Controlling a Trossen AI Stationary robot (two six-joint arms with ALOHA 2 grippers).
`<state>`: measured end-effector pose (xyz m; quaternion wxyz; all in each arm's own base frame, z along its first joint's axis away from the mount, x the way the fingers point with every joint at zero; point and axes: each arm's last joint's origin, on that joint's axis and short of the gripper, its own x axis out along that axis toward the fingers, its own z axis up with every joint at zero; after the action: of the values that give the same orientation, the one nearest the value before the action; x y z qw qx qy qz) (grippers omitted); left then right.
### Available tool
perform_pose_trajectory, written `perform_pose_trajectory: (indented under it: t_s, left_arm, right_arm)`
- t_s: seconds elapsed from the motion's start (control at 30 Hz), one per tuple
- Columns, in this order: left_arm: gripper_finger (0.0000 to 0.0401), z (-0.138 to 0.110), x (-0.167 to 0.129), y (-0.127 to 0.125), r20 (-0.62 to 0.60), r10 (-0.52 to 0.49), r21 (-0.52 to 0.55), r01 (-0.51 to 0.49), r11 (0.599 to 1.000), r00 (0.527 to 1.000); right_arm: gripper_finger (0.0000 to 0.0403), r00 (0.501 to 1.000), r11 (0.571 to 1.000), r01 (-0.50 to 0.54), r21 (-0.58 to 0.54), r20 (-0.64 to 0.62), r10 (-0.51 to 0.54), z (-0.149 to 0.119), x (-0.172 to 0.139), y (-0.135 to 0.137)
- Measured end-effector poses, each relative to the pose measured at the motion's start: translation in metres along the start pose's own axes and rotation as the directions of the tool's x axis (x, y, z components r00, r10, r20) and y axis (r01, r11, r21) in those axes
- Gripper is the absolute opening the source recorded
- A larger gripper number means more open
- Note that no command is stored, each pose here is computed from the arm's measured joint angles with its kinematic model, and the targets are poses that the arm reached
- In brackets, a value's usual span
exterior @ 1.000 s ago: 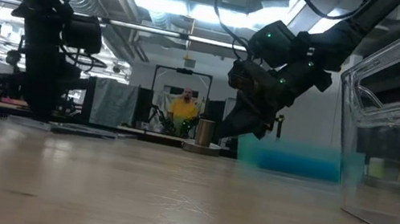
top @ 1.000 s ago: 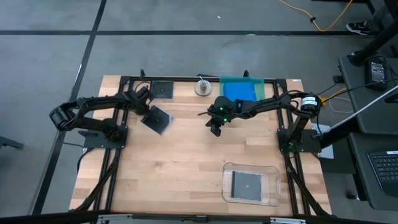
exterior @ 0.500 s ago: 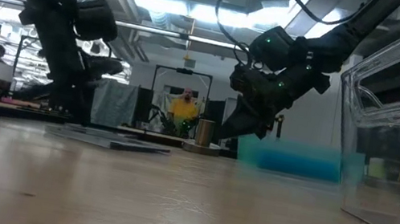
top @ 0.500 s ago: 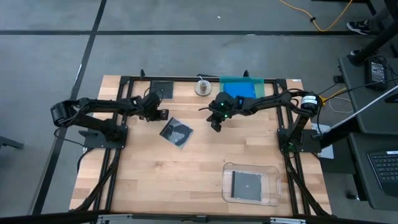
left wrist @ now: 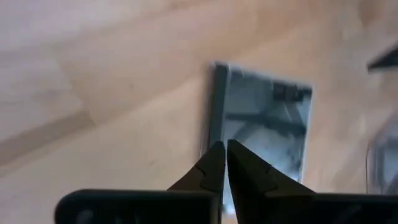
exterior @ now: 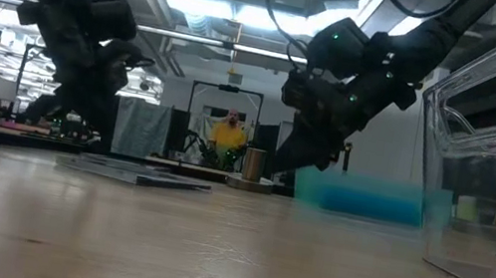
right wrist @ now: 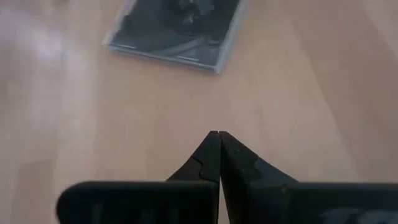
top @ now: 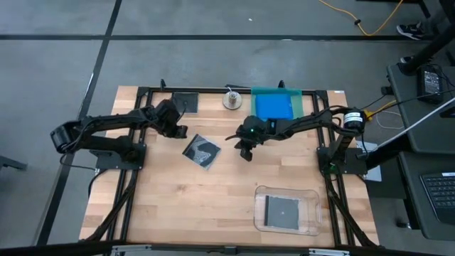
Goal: Pick & place jewel cases by type
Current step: Put the right black CD case into the transparent bin
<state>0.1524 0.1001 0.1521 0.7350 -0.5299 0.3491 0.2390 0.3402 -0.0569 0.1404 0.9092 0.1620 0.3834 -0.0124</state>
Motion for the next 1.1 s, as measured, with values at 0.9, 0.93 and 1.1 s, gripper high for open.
perform_pose_trajectory:
  t_s: [0.9, 0.93, 1.1]
  left_arm:
    - [0.0206, -0.009, 0.051, -0.003, -0.184, 0.013, 0.106, 0.007, 0.994, 0.983]
    - [0.0206, -0.010, 0.052, -0.004, -0.184, 0.007, 0.096, 0.011, 0.995, 0.983]
    - [0.0206, -0.020, 0.058, -0.016, -0.204, -0.017, 0.037, 0.025, 0.999, 0.979]
  right_arm:
    - [0.0004, 0.997, 0.994, -0.057, 0.091, -0.039, 0.061, -0.030, 0.049, 0.035]
    - [0.0004, 0.997, 0.994, -0.057, 0.096, -0.040, 0.061, -0.030, 0.049, 0.035]
    - [0.0004, 0.997, 0.992, -0.059, 0.110, -0.044, 0.064, -0.030, 0.049, 0.035]
